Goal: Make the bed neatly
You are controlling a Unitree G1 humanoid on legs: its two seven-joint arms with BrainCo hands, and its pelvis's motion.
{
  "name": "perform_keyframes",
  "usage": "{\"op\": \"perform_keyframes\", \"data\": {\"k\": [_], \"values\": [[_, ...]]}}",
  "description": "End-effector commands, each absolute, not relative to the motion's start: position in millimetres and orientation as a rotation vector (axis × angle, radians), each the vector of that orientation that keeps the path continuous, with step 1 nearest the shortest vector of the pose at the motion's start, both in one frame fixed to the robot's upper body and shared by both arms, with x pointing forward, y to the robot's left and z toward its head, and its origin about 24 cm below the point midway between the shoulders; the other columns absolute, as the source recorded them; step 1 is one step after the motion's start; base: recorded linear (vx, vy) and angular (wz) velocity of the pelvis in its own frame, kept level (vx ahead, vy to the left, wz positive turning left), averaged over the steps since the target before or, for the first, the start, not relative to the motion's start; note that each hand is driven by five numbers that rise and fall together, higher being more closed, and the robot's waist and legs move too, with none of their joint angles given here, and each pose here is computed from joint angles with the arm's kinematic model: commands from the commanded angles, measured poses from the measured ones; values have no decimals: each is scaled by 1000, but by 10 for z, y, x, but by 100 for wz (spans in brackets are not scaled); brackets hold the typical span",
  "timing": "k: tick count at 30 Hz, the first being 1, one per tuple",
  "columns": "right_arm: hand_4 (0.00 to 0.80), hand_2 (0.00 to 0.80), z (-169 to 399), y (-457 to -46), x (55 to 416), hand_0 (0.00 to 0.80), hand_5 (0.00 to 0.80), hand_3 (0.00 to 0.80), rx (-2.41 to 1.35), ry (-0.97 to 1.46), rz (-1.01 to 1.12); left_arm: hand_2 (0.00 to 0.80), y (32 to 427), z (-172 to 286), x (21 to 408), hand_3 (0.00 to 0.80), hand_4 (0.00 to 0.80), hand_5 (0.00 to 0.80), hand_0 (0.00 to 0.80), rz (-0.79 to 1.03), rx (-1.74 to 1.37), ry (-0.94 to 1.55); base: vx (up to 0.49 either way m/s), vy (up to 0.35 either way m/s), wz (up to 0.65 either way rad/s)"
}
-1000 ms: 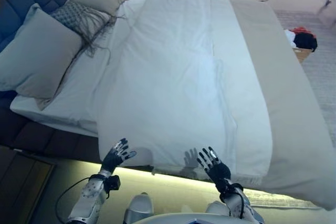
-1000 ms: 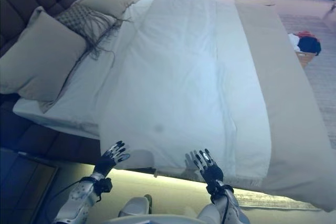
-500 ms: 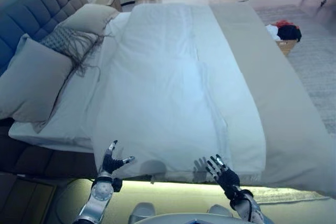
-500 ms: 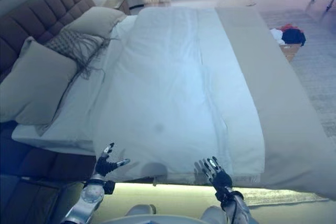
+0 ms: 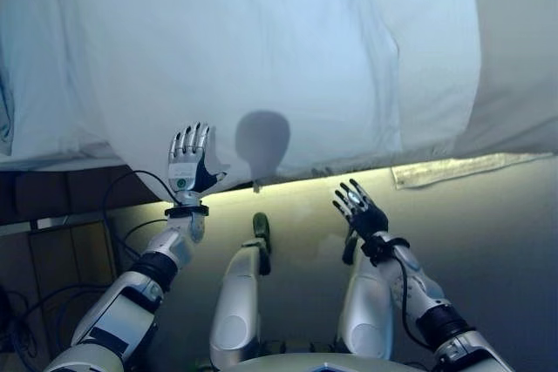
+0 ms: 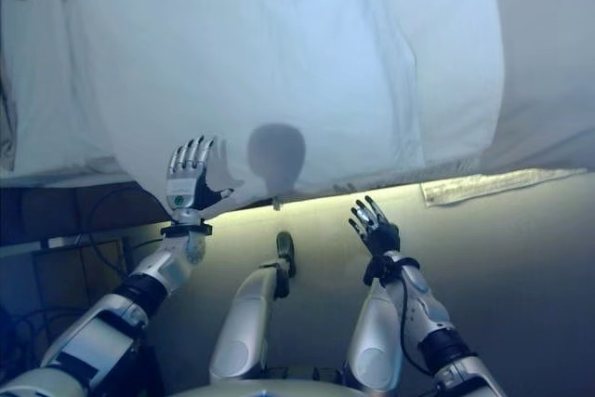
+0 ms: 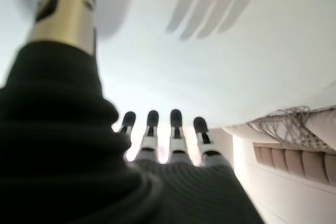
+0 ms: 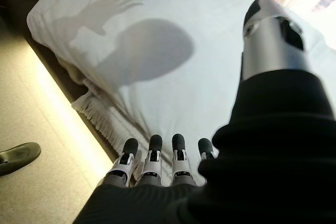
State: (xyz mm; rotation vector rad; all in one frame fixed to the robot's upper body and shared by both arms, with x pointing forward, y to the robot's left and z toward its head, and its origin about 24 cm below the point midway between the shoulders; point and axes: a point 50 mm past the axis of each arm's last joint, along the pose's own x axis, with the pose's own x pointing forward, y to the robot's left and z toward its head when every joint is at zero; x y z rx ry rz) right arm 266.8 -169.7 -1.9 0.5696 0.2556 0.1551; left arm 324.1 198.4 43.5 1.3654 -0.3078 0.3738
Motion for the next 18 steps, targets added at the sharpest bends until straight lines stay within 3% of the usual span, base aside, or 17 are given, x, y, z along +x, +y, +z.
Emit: {"op": "perform_keyframes", "data": {"k": [1,18], "values": [[0,0,247,-1573,2702,0,0,0,540,174,221,0,2061,750,3385,0,0,0,0,556,1412,-423,-26,87,-13],[0,0,712,-1416,2878,0,0,0,489,64,256,0,2161,1262,3627,0,0,0,0,815,1347,-458,10,32,-6]]}}
